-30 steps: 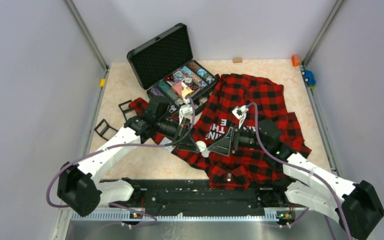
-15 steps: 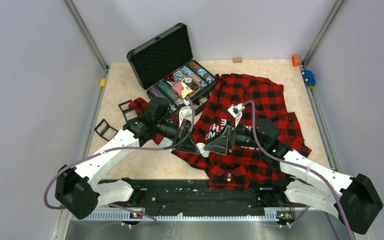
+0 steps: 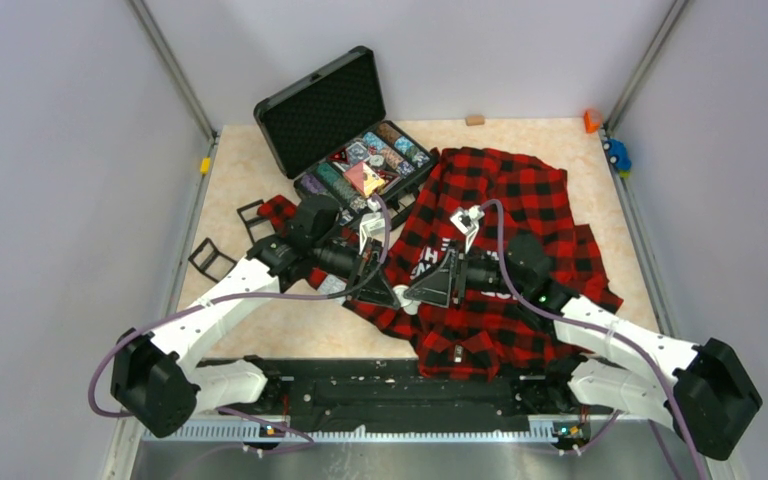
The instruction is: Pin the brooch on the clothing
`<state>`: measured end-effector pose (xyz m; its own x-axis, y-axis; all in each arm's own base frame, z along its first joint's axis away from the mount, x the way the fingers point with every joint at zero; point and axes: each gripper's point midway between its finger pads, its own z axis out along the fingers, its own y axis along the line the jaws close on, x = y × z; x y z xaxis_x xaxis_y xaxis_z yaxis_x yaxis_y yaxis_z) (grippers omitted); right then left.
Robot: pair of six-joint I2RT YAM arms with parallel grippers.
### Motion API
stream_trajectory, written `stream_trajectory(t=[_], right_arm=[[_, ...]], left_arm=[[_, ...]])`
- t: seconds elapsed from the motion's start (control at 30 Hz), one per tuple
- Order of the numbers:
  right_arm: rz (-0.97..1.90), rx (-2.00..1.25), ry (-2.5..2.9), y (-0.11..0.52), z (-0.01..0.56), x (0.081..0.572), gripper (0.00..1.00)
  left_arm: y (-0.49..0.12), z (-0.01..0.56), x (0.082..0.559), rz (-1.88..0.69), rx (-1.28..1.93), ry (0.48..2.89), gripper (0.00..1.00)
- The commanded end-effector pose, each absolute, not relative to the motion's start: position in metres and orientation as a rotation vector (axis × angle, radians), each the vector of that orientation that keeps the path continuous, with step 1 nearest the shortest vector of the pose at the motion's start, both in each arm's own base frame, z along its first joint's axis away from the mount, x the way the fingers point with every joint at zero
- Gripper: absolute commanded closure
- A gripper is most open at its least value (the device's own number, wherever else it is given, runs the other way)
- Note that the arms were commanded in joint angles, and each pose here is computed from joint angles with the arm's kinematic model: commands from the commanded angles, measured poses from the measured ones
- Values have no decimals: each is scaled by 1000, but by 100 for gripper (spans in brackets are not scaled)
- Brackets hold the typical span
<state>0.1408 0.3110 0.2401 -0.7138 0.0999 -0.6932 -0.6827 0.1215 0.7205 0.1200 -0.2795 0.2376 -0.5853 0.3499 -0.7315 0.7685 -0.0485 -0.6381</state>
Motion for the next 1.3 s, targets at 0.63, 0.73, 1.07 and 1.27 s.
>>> stream_trajectory(t=[0.63, 0.73, 1.07, 1.27], right_arm=[[1480, -562, 1855, 322, 229, 161, 81], [1423, -554, 1906, 323, 220, 166, 86], [1425, -586, 1861, 320, 232, 159, 73], [1384, -556, 1769, 305, 261, 158, 49]], left_arm=[[-283, 241, 124, -1656, 1207, 1840, 100], [-284, 242, 123, -1661, 1208, 1838, 100], [-283, 237, 126, -1622, 1205, 1852, 100], [-283, 235, 128, -1616, 1201, 1864, 100]])
